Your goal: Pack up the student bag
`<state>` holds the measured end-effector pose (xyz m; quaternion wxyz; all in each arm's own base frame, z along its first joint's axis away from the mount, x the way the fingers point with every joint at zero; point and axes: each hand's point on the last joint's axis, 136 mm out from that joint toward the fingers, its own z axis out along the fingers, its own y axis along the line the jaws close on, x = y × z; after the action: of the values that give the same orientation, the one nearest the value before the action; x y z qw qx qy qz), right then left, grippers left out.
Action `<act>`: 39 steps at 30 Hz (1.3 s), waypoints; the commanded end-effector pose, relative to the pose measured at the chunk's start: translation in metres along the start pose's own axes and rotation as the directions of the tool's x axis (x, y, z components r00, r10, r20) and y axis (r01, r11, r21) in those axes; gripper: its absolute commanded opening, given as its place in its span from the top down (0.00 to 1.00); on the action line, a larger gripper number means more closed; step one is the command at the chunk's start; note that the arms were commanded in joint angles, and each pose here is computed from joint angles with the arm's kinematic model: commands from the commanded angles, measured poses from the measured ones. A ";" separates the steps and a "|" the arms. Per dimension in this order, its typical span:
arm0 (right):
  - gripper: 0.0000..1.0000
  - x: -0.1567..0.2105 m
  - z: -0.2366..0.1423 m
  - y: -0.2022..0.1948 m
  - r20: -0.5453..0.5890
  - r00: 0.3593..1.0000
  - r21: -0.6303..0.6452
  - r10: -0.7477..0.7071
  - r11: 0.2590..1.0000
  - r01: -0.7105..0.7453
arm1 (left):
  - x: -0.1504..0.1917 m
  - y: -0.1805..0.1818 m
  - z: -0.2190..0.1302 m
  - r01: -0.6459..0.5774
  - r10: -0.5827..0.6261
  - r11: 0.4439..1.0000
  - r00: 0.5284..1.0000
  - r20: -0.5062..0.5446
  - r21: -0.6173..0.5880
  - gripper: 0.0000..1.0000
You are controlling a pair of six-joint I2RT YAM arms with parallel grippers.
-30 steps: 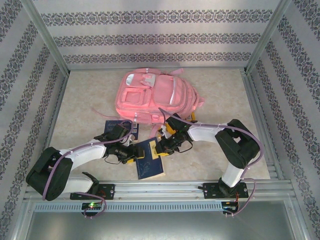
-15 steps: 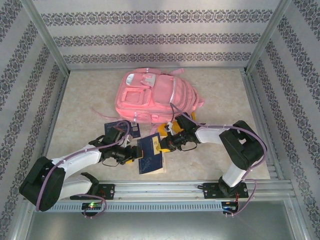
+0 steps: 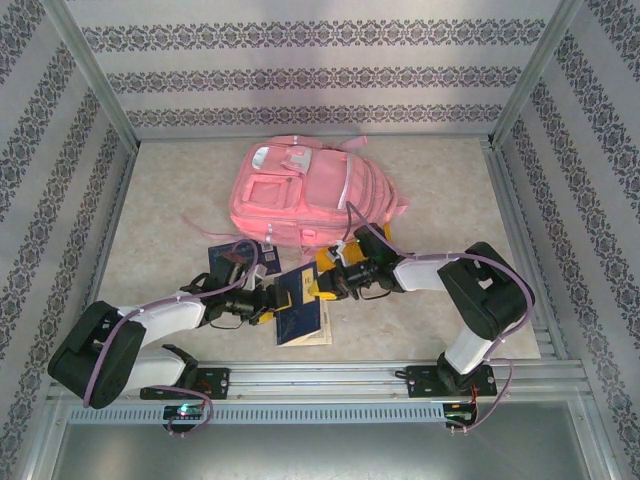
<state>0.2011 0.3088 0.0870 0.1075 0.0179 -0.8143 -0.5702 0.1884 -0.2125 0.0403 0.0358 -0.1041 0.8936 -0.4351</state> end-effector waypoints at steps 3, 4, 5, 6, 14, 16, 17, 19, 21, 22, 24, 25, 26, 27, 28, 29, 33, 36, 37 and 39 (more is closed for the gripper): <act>1.00 -0.023 -0.012 0.020 0.085 0.995 -0.073 -0.057 0.995 0.064 | -0.003 -0.007 -0.003 -0.009 0.008 0.998 1.000 0.024 0.061 0.35; 1.00 -0.024 -0.012 0.020 0.085 0.995 -0.076 -0.055 0.995 0.062 | -0.003 -0.008 -0.003 -0.010 0.008 0.998 1.000 0.028 0.065 0.34; 1.00 -0.024 -0.011 0.020 0.082 0.995 -0.079 -0.051 0.995 0.057 | -0.005 -0.009 -0.003 -0.011 0.009 0.997 0.999 0.031 0.072 0.34; 1.00 -0.025 -0.010 0.018 0.081 0.996 -0.079 -0.045 0.996 0.051 | -0.006 -0.012 -0.003 -0.011 0.008 0.996 0.999 0.033 0.085 0.35; 1.00 -0.027 -0.003 -0.015 0.081 0.996 0.015 0.023 1.000 -0.024 | -0.021 -0.043 -0.003 -0.028 0.015 0.974 0.998 0.063 0.224 0.51; 0.98 -0.027 -0.003 -0.025 0.088 0.995 0.053 0.037 0.998 -0.041 | -0.024 -0.048 -0.004 -0.034 0.018 0.970 0.997 0.070 0.240 0.57; 0.96 -0.027 -0.003 -0.029 0.091 0.995 0.068 0.045 0.996 -0.052 | -0.024 -0.049 -0.004 -0.036 0.019 0.969 0.997 0.072 0.243 0.59; 0.96 -0.027 -0.003 -0.036 0.097 0.994 0.091 0.055 0.994 -0.064 | -0.025 -0.050 -0.004 -0.038 0.021 0.969 0.997 0.074 0.243 0.64; 0.88 -0.026 -0.004 -0.043 0.104 0.993 0.120 0.061 0.990 -0.073 | -0.026 -0.050 -0.005 -0.041 0.023 0.969 0.997 0.076 0.242 0.73; 0.85 -0.026 -0.004 -0.044 0.108 0.993 0.132 0.054 0.989 -0.069 | -0.026 -0.051 -0.006 -0.042 0.025 0.968 0.997 0.074 0.247 0.77; 0.75 -0.027 -0.006 -0.044 0.118 0.992 0.150 0.037 0.987 -0.055 | -0.027 -0.054 -0.007 -0.048 0.031 0.966 0.997 0.071 0.254 0.85; 0.66 -0.026 -0.009 -0.044 0.126 0.992 0.169 0.030 0.984 -0.052 | -0.026 -0.056 -0.008 -0.053 0.037 0.965 0.997 0.067 0.257 0.90; 0.61 -0.027 -0.011 -0.043 0.133 0.991 0.185 0.017 0.982 -0.042 | -0.026 -0.058 -0.009 -0.058 0.042 0.964 0.997 0.066 0.259 0.94; 0.57 -0.027 -0.014 -0.041 0.142 0.990 0.207 -0.002 0.978 -0.028 | -0.027 -0.060 -0.011 -0.066 0.050 0.964 0.996 0.067 0.259 0.99; 0.52 -0.027 -0.018 -0.039 0.154 0.988 0.231 -0.021 0.973 -0.015 | -0.026 -0.063 -0.014 -0.080 0.064 0.963 0.995 0.070 0.256 1.00; 0.48 -0.027 -0.022 -0.037 0.162 0.986 0.252 -0.037 0.968 -0.005 | -0.027 -0.065 -0.017 -0.095 0.078 0.964 0.994 0.077 0.250 1.00; 0.41 -0.025 -0.043 -0.023 0.205 0.969 0.367 -0.138 0.929 0.054 | -0.025 -0.083 -0.035 -0.176 0.155 0.957 0.982 0.108 0.231 1.00; 0.39 -0.024 -0.061 -0.004 0.236 0.941 0.435 -0.243 0.892 0.121 | -0.025 -0.099 -0.052 -0.254 0.230 0.946 0.963 0.138 0.202 1.00; 0.38 -0.025 -0.068 0.005 0.253 0.926 0.452 -0.280 0.881 0.144 | -0.027 -0.105 -0.058 -0.283 0.256 0.941 0.954 0.155 0.187 1.00; 0.38 -0.025 -0.078 0.023 0.277 0.902 0.453 -0.330 0.873 0.180 | -0.032 -0.117 -0.068 -0.330 0.297 0.929 0.935 0.194 0.167 0.97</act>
<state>0.2399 0.2650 0.1208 -0.0838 0.0343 -0.8976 -0.4313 0.2255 -0.2304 0.1602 0.1581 -0.0238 0.8352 -0.5262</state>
